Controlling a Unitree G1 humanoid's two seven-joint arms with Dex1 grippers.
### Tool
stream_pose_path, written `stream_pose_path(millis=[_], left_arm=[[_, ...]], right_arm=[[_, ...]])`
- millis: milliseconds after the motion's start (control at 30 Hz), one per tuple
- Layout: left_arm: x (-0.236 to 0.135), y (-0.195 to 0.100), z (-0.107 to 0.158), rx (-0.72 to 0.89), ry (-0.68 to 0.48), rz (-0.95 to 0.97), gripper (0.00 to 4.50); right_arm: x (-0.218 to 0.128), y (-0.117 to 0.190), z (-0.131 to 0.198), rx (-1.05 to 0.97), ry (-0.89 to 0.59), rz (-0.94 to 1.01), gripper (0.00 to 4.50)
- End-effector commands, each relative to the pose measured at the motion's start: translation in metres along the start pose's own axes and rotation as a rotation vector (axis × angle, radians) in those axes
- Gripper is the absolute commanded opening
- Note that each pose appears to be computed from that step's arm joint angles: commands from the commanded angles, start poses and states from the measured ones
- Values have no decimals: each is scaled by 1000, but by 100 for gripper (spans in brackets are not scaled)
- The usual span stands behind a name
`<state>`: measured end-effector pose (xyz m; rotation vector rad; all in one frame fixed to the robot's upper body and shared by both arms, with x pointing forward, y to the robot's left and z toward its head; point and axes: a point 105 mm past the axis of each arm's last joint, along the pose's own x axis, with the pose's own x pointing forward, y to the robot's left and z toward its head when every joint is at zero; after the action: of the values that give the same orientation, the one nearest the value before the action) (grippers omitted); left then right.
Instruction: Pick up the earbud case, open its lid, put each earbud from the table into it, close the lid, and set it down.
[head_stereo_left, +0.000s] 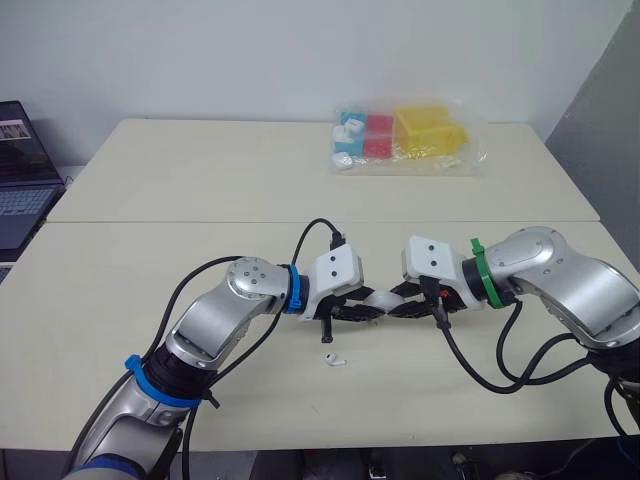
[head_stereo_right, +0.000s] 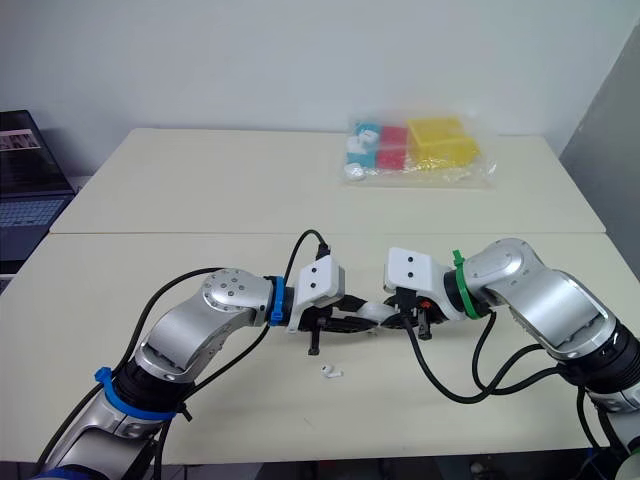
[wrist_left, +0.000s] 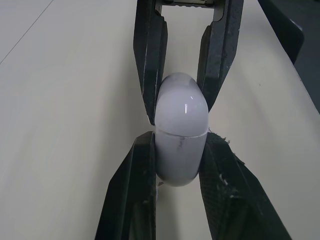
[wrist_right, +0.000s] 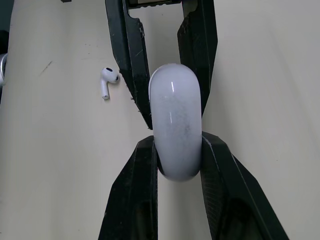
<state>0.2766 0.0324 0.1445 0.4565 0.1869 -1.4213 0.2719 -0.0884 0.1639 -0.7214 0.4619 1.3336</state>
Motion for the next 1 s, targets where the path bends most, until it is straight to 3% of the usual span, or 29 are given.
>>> stream_pose_path(millis=[33, 200, 533, 633, 767, 1000], left_arm=[[1, -1, 9, 32, -18, 10, 79], [1, -2, 7, 25, -16, 12, 79], [-7, 0, -9, -27, -31, 31, 79], [-11, -2, -15, -48, -103, 38, 79], [-21, 9, 0, -49, -390, 174, 79], [-19, 8, 2, -8, -449, 227, 79]], right_arm=[[-9, -2, 17, -63, -47, -29, 74], [-11, 2, 15, -70, -42, -3, 74], [-32, -9, -2, -141, 30, -75, 427], [-51, -17, -6, -224, 25, -126, 429], [-62, -22, 9, -320, -117, -201, 429], [-49, -6, 29, -326, -245, -190, 429]])
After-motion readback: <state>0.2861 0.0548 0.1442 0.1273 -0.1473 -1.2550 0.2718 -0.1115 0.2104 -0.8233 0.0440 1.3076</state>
